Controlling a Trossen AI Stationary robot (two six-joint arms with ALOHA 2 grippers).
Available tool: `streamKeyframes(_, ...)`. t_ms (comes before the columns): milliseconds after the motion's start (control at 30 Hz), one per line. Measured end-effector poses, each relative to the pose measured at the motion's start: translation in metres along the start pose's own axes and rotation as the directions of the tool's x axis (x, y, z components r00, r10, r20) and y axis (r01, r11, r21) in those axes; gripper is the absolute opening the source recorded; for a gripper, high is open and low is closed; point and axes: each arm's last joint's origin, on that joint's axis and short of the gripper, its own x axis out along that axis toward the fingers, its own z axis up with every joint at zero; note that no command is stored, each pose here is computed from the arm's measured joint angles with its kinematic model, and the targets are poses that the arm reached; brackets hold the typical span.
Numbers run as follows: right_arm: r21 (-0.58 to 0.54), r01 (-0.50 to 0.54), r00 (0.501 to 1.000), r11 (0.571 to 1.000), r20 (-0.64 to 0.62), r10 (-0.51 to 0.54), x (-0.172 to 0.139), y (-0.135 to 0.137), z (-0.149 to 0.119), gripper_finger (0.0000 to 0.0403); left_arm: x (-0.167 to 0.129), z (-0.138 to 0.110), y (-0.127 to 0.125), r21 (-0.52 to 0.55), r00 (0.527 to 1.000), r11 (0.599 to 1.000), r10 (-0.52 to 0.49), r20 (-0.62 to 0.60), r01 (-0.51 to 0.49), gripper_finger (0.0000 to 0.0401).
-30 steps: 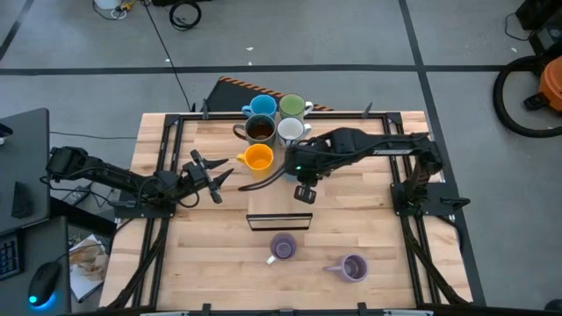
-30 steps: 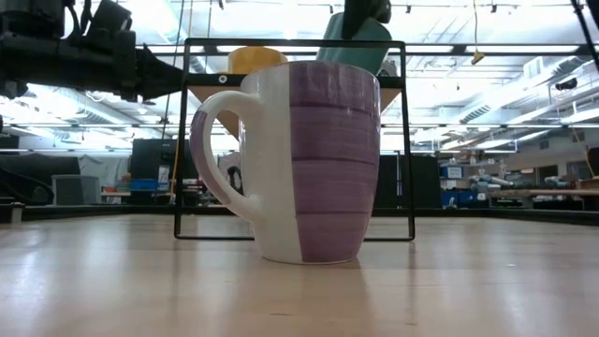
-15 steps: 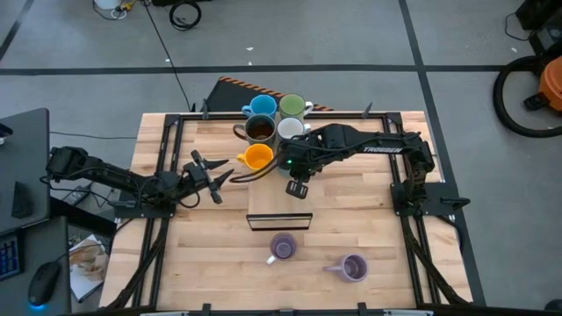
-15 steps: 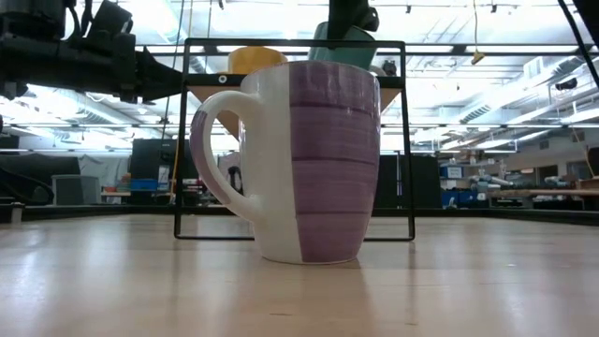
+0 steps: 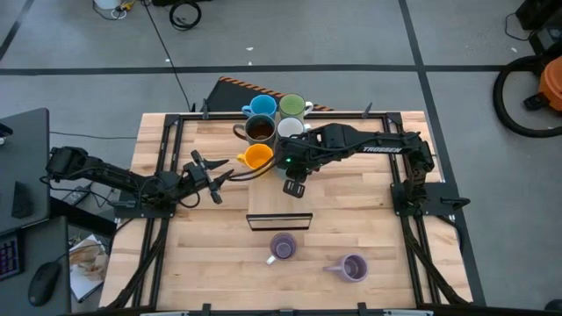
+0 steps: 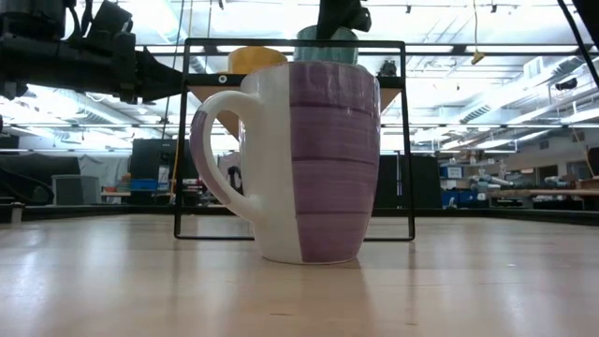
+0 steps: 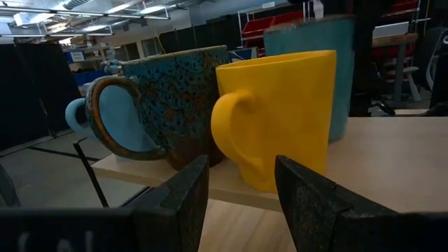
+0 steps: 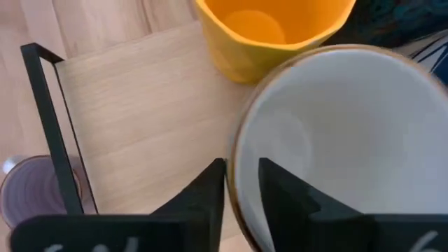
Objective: Place coffee mugs
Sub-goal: Put the light blue mug on the shelf
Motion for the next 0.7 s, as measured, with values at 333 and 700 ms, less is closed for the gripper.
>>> streamKeyframes(333,0.027,0.000,0.999,1.000,0.037,-0.001,0.000,0.000,0.004,0.0165,0.000,0.000,0.000,-0.001,1.000,1.000,0.000,0.000,0.000,0.0172)
streamKeyframes(700,0.042,0.004,0.993,0.999,0.119,-0.009,0.000,-0.002,0.012,0.0168,0.000,0.000,0.000,0.000,1.000,1.000,0.000,0.000,0.000,0.0172)
